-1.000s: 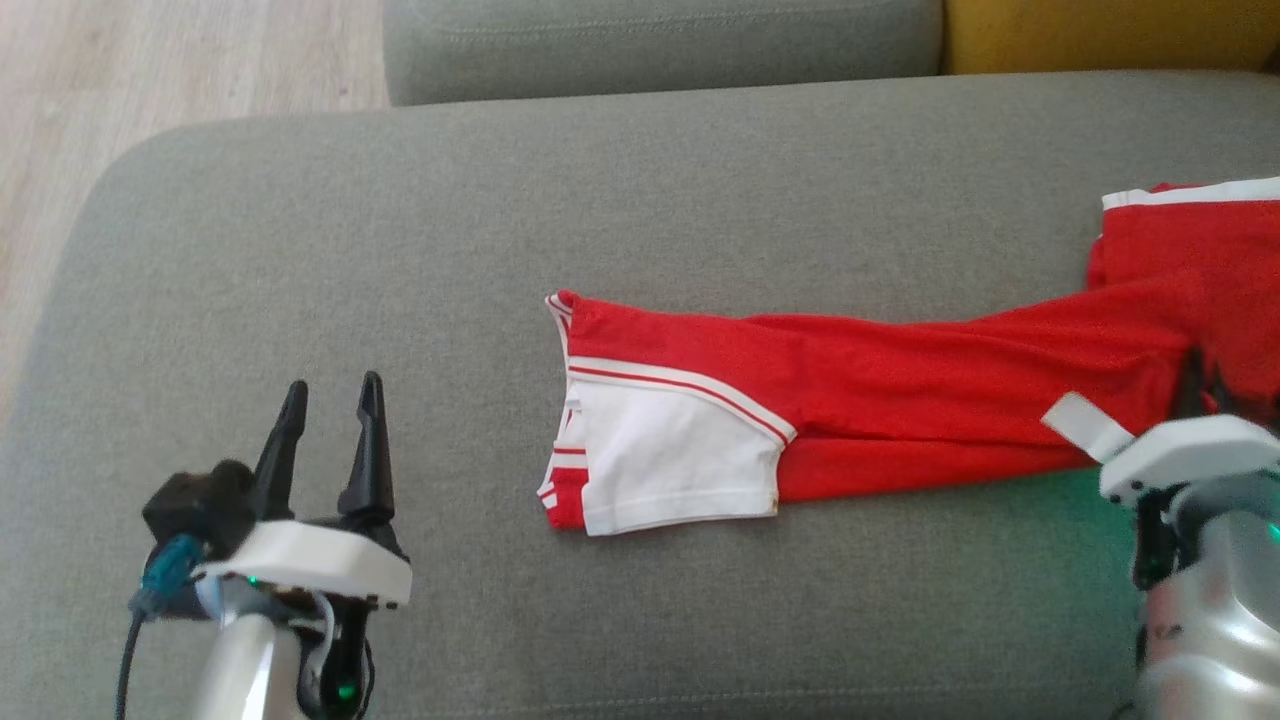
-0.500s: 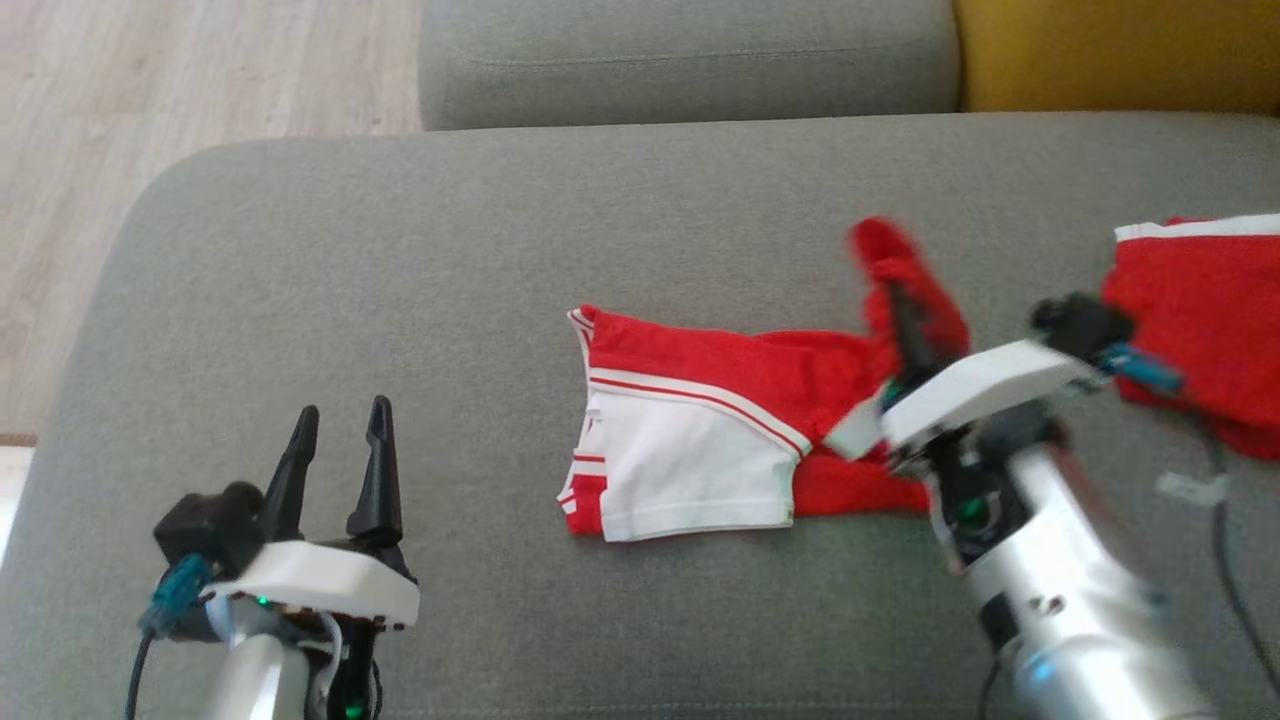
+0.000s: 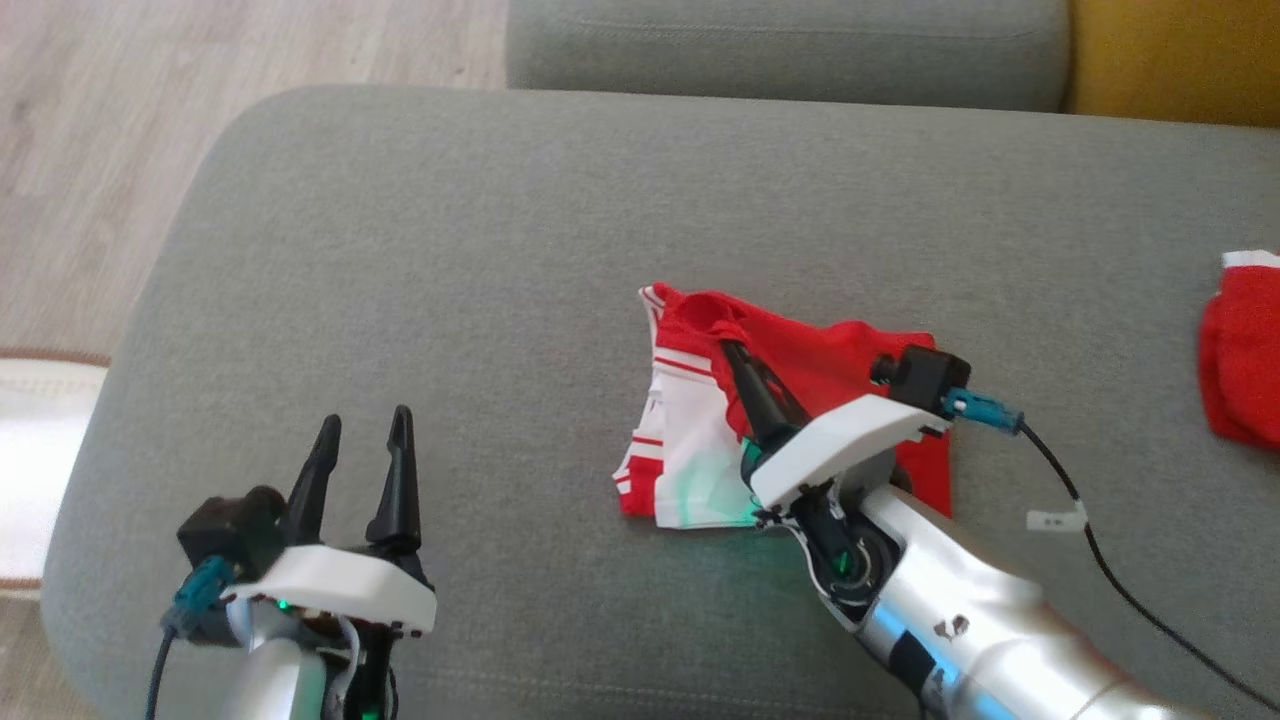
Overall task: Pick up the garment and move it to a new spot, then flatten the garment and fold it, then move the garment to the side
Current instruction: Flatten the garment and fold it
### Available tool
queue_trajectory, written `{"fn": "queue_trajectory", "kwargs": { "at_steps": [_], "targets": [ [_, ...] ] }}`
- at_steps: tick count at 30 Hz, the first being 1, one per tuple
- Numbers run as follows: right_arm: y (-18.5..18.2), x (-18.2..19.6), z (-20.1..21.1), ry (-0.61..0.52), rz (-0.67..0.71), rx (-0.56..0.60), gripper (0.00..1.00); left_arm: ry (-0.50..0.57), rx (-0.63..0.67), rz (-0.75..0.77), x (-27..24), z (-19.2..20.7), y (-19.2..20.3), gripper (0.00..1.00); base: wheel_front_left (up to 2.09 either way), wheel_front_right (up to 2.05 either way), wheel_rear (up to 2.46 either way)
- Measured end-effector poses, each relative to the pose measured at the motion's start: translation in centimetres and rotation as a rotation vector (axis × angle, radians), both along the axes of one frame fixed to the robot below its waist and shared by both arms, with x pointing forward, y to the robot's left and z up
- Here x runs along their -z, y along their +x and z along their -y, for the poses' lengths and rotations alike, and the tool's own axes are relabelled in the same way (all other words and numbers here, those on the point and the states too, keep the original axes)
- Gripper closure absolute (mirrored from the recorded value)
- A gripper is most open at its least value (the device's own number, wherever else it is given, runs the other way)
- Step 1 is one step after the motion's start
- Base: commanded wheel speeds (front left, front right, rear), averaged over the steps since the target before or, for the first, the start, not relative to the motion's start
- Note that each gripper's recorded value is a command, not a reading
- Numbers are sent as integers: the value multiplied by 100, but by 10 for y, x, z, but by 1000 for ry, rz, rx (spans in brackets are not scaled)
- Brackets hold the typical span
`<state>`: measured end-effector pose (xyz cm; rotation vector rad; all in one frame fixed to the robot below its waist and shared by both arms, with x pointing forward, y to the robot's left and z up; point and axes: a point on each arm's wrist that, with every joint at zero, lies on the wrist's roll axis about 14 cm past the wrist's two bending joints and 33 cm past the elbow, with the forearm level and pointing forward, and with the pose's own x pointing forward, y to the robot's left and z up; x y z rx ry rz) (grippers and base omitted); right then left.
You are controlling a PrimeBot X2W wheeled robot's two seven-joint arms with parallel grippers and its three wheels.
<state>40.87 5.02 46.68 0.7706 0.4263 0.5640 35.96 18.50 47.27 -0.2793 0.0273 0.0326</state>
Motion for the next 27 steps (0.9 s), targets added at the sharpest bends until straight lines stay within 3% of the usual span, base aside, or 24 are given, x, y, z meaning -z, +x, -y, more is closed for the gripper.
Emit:
{"fn": "queue_trajectory", "kwargs": {
  "at_steps": [7,8,9,20,27],
  "targets": [
    [4,11,-16,-25,-32,-48,98,3,-33,-31,9,-10,-6,0,0,0,0],
    [4,14,-16,-34,-34,-52,21,2,-35,-34,10,-11,-6,0,0,0,0],
    [4,15,-16,-37,-35,-53,0,-2,-38,-36,11,-12,-6,0,0,0,0],
    [-30,-5,-45,-6,27,-202,0,-7,-8,-35,11,-2,-1,0,0,0,0],
    [-5,-34,-22,-70,175,-133,0,-10,24,-3,1,8,6,0,0,0,0]
  ]
}}
